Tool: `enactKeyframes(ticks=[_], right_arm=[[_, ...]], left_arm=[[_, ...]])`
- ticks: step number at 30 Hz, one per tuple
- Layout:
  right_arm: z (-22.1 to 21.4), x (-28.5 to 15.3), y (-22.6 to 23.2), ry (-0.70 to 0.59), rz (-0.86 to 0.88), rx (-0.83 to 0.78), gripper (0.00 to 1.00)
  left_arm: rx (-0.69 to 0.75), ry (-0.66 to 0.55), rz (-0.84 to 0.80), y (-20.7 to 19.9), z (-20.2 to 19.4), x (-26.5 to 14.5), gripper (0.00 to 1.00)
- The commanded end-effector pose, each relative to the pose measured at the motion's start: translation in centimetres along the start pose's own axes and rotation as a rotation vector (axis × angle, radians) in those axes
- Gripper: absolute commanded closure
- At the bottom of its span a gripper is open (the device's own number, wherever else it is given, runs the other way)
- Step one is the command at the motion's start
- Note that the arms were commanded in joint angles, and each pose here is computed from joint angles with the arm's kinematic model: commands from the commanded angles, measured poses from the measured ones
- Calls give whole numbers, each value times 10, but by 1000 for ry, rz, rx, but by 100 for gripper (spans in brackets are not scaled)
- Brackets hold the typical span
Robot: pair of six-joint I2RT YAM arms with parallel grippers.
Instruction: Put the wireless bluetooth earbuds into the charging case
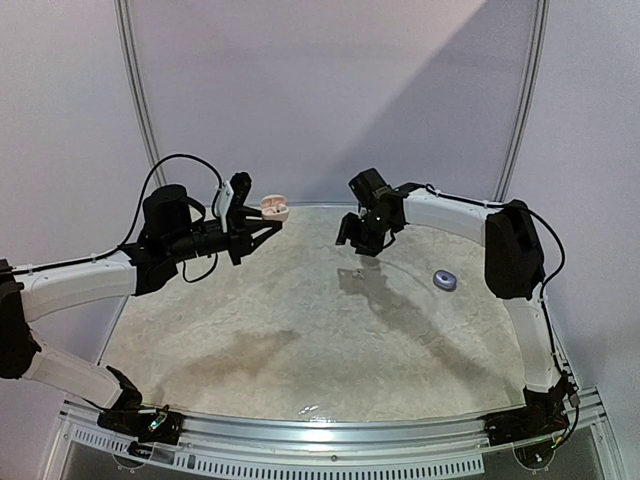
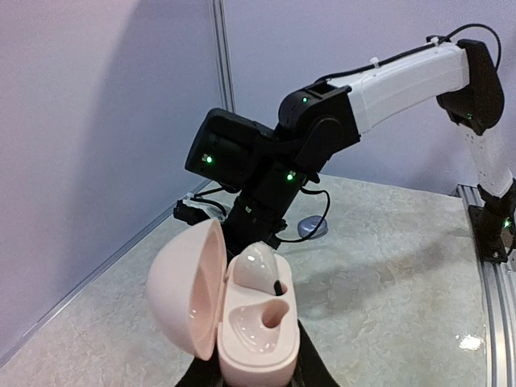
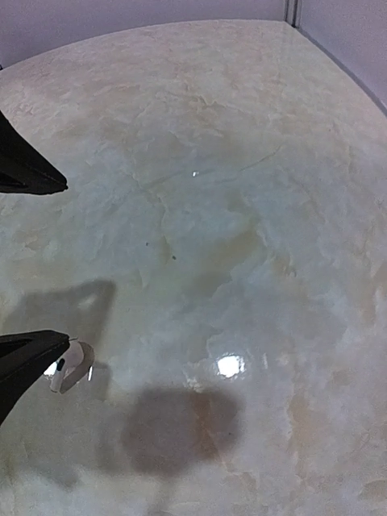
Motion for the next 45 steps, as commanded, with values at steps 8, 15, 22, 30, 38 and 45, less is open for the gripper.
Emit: enactKeyframes(ticks=[8,15,22,30,38,45], right_arm=[[-8,19,-42,164,-85,268,42],[-17,38,-49,248,-123,375,46],[-15,34,-55,281,-202,443,49],[-28,42,-60,380,-224,442,59],[-30,41,-63,385,-245,425,60],[-32,42,-64,390,-236,407,60]], left_arm=[[20,-59,47,12,0,-21,100],[21,-88,71,16,-1,-30,100],[28,-116,111,21,0,-40,100],[30,-134,145,26,-1,-48,100],[27,-144,160,30,-1,-53,100],[20,-139,162,32,-2,-52,100]])
Point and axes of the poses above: each gripper's point midway between its finger pads, its own x axis out along the fingers, its own y axis along the line the jaws close on, z = x × y, the point moved 7 cm from there along -x, back along the fingers, and after that the axes turned 4 degrees about -x, right-handed, at the moved point
